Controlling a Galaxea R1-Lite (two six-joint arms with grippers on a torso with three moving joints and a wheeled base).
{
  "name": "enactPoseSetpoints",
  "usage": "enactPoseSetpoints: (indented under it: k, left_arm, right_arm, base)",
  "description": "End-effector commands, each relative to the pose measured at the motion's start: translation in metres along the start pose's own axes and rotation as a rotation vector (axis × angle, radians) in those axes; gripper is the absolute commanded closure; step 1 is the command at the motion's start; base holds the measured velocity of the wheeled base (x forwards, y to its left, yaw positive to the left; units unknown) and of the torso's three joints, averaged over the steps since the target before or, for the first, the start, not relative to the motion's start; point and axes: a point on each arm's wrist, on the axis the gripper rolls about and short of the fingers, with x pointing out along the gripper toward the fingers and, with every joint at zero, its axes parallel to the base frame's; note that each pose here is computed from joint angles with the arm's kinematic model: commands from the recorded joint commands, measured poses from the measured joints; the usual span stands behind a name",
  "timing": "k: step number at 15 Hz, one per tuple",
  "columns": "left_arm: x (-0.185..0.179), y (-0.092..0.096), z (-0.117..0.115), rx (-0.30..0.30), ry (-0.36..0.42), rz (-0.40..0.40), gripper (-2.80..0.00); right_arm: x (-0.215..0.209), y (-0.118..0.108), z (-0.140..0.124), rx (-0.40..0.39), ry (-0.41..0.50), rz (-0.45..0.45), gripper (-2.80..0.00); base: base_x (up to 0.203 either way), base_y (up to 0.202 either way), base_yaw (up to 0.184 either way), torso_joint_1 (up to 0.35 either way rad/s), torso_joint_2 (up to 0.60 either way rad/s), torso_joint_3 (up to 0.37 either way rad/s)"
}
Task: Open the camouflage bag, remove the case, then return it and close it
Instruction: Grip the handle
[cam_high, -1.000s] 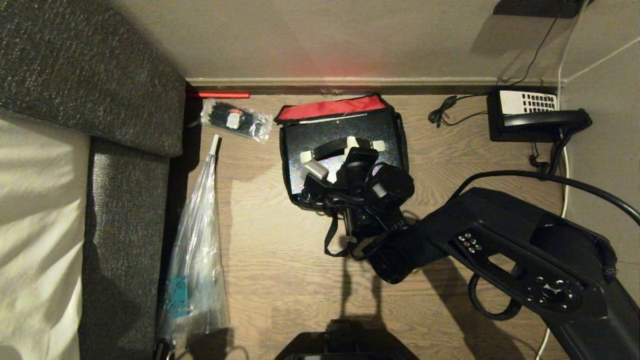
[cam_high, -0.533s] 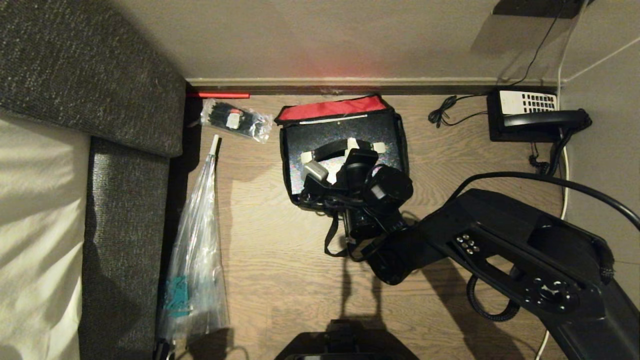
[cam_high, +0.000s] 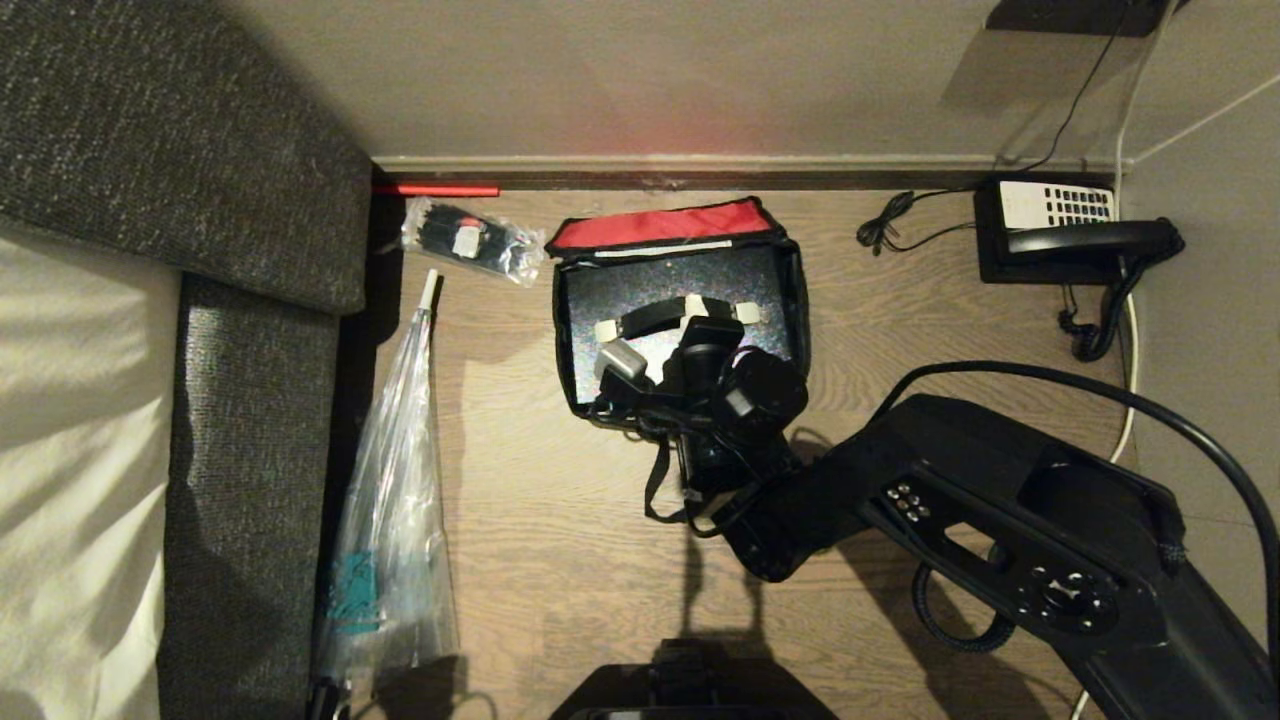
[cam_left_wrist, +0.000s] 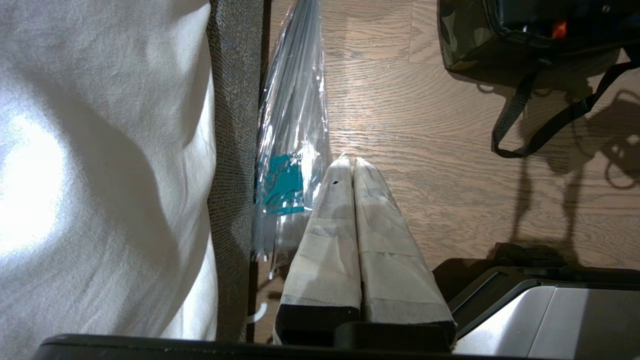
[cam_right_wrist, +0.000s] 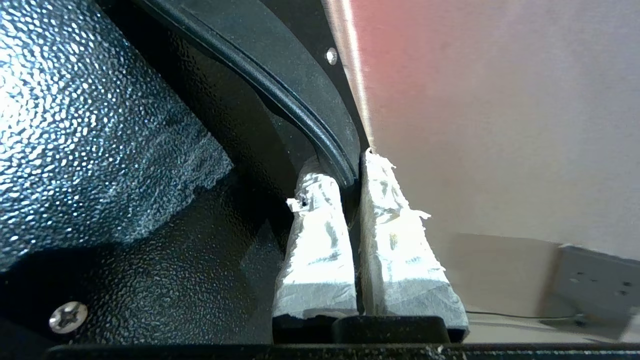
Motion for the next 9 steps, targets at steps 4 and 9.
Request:
enactPoseSetpoints:
  k: [4, 9]
  left_arm:
    - [0.0, 0.0, 0.0, -0.001, 0.001, 0.0, 0.0]
    - [0.0, 0.0, 0.0, -0.001, 0.002, 0.0, 0.0]
  right_arm:
    - [-0.004, 0.023, -0.003, -0.014, 0.035, 0.028, 0.0]
    - [-0.008, 0.047, -0.009, -0.015, 0.078, 0.061, 0.0]
  base:
    - [0.0, 0.0, 0.0, 0.0, 0.0, 0.0]
    - [0.0, 0.0, 0.0, 0.0, 0.0, 0.0]
